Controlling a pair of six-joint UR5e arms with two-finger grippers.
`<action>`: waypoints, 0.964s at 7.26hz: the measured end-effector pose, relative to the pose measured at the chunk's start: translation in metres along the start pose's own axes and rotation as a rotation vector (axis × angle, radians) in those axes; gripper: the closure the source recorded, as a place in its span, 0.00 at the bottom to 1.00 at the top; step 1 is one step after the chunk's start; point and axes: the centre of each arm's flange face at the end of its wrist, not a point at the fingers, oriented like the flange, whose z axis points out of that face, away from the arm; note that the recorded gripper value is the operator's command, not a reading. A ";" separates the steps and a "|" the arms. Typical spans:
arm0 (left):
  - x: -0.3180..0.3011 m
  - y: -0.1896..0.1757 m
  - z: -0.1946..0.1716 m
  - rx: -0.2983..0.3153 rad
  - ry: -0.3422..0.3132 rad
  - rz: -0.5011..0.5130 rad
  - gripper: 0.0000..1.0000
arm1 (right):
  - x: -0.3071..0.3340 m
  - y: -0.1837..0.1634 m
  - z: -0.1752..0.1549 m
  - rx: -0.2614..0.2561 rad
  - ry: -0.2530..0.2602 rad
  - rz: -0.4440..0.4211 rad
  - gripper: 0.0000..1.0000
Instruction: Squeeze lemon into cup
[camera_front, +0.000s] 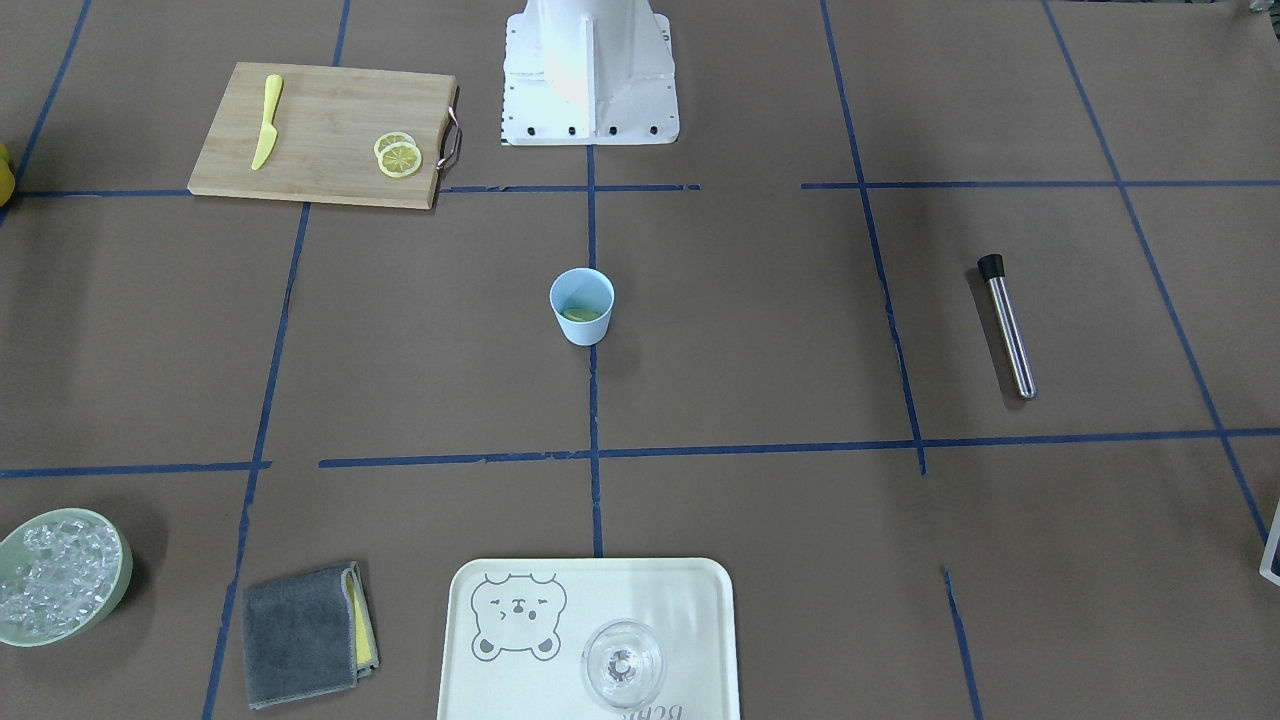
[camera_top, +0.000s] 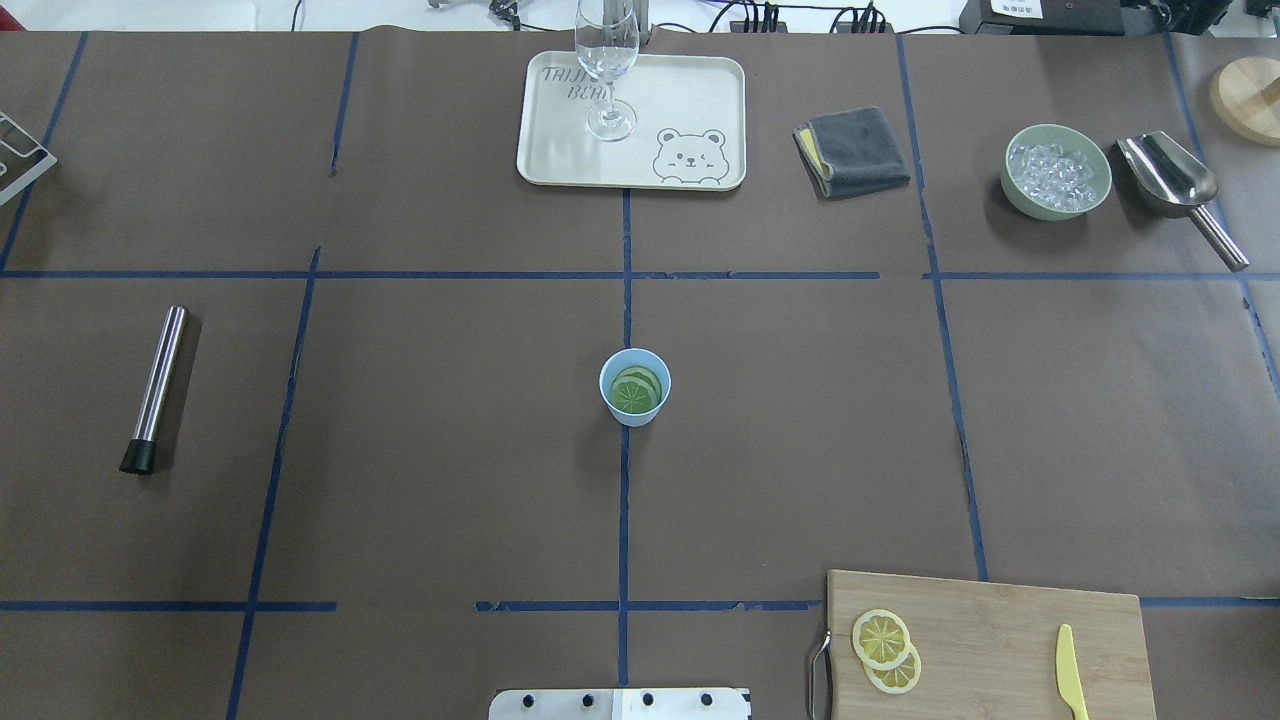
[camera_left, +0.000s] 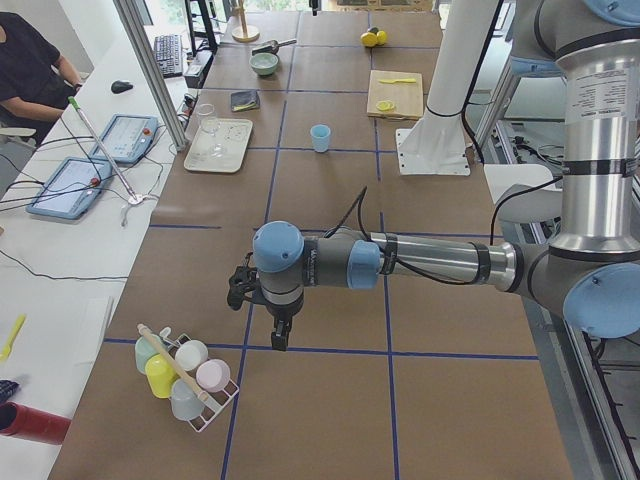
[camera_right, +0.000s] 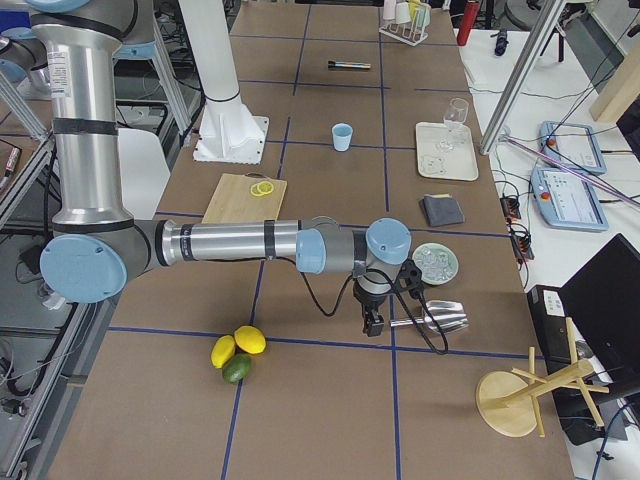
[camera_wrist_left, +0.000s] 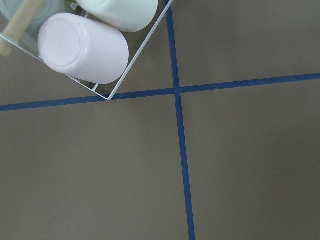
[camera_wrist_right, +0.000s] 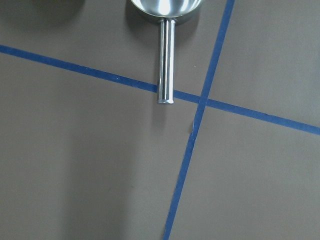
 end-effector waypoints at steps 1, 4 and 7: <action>0.001 0.001 -0.001 -0.002 -0.001 0.001 0.00 | 0.000 0.000 0.001 0.000 0.000 -0.001 0.00; -0.001 0.004 0.001 -0.010 0.000 0.044 0.00 | -0.001 0.000 -0.001 0.003 0.002 -0.005 0.00; 0.001 0.004 -0.001 -0.006 0.001 0.055 0.00 | 0.000 0.002 0.001 -0.001 0.002 -0.001 0.00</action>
